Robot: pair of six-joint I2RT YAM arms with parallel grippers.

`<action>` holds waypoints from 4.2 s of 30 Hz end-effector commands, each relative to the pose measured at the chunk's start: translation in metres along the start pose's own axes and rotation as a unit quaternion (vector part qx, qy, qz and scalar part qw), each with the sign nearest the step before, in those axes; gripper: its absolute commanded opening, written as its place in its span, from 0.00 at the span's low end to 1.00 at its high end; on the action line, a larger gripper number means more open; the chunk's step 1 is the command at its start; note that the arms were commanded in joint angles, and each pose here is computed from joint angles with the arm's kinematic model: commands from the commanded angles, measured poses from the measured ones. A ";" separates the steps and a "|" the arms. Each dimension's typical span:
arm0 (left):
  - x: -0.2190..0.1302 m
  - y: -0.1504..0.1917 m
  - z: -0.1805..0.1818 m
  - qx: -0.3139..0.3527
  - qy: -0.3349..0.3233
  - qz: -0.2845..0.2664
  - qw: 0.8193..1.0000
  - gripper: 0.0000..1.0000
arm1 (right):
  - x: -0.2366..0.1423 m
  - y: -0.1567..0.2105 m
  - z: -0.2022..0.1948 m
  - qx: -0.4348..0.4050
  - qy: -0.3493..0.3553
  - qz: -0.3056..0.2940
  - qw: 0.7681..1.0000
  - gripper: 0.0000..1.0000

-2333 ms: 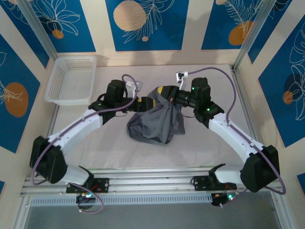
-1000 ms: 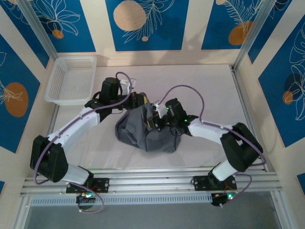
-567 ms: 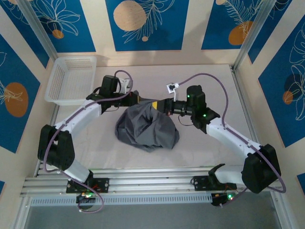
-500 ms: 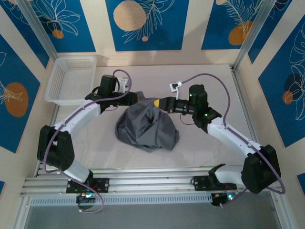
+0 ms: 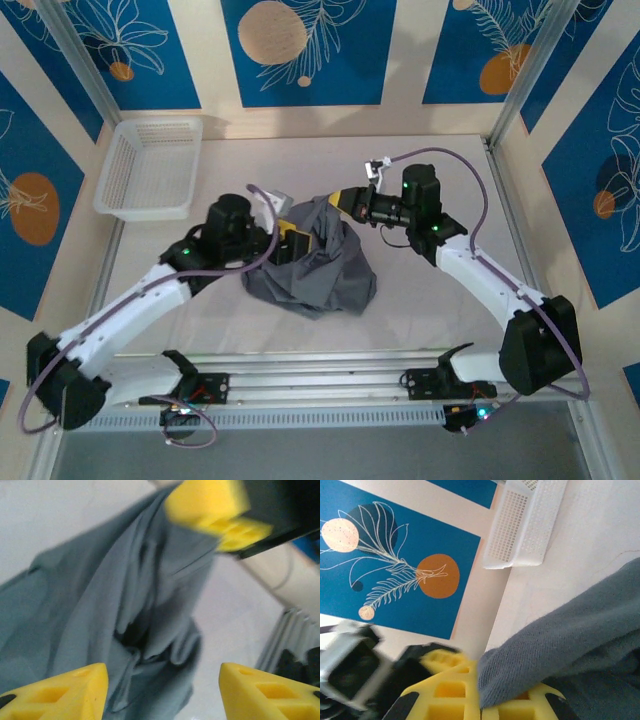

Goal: Fold the inside-out t-shirt

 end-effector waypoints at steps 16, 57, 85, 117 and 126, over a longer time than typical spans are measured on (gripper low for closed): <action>0.045 -0.011 0.005 -0.170 0.282 -0.024 0.944 0.00 | -0.032 -0.062 -0.131 0.143 0.081 0.036 0.986 0.40; -0.018 0.047 0.059 -0.125 0.007 0.002 0.992 0.63 | -0.023 0.018 -0.026 -0.029 -0.107 0.081 0.991 0.00; -0.014 -0.078 -0.017 -0.034 0.256 -0.075 0.963 0.00 | -0.035 -0.008 -0.102 0.037 0.062 0.014 0.997 0.09; 0.006 -0.045 0.036 -0.186 0.116 0.036 0.975 0.00 | -0.011 0.056 -0.008 -0.299 0.005 0.000 0.954 0.00; 0.030 -0.024 0.071 -0.175 0.087 0.026 0.980 0.28 | -0.018 0.067 0.020 -0.152 -0.173 0.136 0.964 0.00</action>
Point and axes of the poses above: each hand's point on the last joint's axis, 136 mm out from that joint toward the fingers, its own x axis out along the fingers, its own z axis along the line the jaws close on, y = z × x, the point moved 7 cm from there along -x, back along the fingers, and after that the axes turned 12 degrees about x, right-handed, at the moved point
